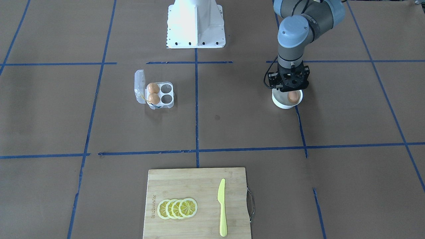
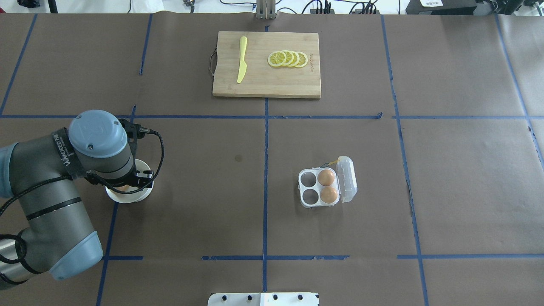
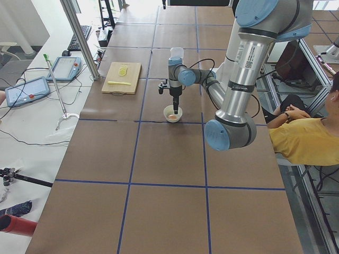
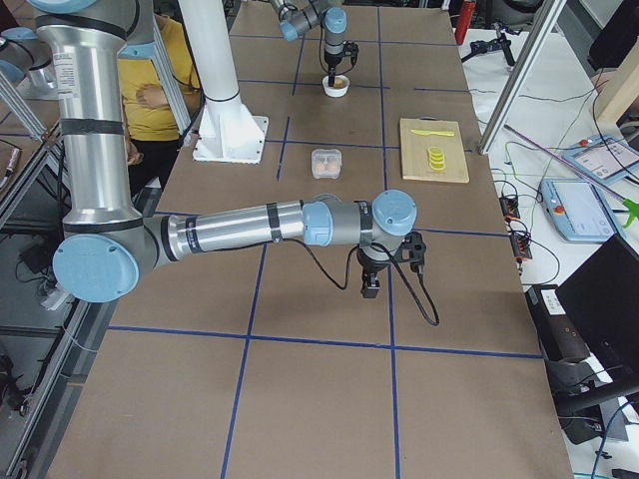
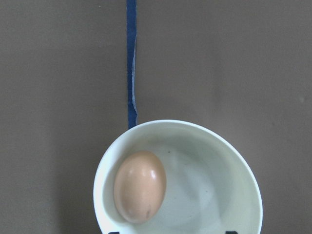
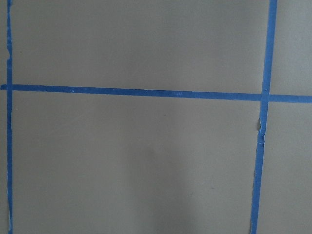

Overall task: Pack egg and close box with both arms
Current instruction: 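Move the left gripper down over the brown egg in the white bowl, then close the left gripper around the brown egg inside the bowl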

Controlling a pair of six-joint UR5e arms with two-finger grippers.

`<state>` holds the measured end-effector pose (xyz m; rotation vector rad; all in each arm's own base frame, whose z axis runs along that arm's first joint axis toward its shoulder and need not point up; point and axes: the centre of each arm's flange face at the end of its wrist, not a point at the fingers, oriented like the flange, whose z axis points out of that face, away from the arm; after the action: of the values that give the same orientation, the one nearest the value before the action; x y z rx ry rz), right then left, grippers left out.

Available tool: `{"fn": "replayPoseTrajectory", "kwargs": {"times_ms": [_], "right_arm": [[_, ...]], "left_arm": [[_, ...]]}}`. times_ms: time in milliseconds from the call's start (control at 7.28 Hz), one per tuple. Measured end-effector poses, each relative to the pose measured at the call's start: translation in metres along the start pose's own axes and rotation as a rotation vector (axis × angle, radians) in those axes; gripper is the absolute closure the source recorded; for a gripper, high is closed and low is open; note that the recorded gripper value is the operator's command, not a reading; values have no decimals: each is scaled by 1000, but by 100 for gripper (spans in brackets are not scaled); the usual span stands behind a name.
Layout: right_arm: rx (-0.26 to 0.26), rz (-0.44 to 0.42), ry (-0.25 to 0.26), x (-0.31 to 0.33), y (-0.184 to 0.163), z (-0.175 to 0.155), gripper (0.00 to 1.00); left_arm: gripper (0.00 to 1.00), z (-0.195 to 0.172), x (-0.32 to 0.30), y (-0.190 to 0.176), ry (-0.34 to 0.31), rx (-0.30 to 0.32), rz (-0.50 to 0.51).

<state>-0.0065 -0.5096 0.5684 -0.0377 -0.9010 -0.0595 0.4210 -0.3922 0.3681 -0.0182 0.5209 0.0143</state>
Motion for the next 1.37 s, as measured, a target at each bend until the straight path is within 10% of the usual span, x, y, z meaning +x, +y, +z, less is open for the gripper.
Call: {"fn": "replayPoseTrajectory", "kwargs": {"times_ms": [1374], "right_arm": [[-4, 6, 0, 3, 0, 2, 0]], "left_arm": [[26, 27, 2, -9, -49, 12, 9]]}}
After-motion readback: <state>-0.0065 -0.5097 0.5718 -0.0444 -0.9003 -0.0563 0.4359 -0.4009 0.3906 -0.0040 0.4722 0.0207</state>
